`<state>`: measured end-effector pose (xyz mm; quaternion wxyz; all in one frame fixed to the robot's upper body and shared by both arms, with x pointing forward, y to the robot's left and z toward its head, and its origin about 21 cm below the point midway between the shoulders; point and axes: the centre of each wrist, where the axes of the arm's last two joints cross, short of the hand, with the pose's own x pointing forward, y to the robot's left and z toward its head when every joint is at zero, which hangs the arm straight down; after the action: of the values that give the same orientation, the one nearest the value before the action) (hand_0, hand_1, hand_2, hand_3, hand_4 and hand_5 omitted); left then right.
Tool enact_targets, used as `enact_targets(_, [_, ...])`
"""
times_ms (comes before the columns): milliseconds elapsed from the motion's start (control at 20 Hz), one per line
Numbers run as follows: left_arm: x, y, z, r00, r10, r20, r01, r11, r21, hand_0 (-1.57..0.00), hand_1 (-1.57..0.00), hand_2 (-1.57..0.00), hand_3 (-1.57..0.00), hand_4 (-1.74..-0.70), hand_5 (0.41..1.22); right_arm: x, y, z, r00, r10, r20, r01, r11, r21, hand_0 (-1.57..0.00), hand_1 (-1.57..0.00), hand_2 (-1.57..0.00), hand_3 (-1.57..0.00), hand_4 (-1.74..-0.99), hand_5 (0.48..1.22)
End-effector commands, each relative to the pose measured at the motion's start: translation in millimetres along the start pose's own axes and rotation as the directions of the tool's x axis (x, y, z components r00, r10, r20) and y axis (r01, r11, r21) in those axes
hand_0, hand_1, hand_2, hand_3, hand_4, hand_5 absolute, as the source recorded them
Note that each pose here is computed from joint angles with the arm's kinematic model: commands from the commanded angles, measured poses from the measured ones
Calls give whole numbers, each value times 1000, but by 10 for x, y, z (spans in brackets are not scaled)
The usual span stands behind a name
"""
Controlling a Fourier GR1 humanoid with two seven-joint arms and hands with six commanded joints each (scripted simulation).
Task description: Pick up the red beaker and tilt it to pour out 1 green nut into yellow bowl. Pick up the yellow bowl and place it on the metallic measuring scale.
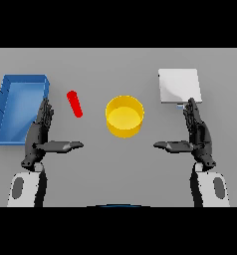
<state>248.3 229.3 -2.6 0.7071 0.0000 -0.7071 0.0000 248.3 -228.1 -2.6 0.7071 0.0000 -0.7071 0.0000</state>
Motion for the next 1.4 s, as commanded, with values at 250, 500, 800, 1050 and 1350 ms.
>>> enact_targets(250, [-28,-11,43,1000,1,-8,-1,1000,-1,1,1,1,1,-1141,660,0,116,-14,1000,-7,1,7,1000,5,1,1,1,1,-1071,578])
enact_targets(500, [246,-78,341,981,-180,69,185,979,-85,1,1,1,1,-1138,660,128,202,200,933,323,157,-327,945,5,1,1,1,1,-1071,581])
enact_targets(800, [170,-56,258,978,-206,-9,204,973,-111,1,1,1,1,-1136,648,132,156,205,945,285,162,-297,953,54,1,1,1,1,-1163,624])
enact_targets(1050, [78,-73,-110,979,-200,-41,194,974,-121,1,1,1,1,-1178,650,150,163,175,957,240,164,-253,965,66,1,1,1,1,-1215,628])
enact_targets(1350, [-64,-118,-519,972,-231,-38,223,962,-155,1,1,1,1,-1183,637,132,121,217,957,232,172,-246,967,66,1,1,1,1,-1227,625])
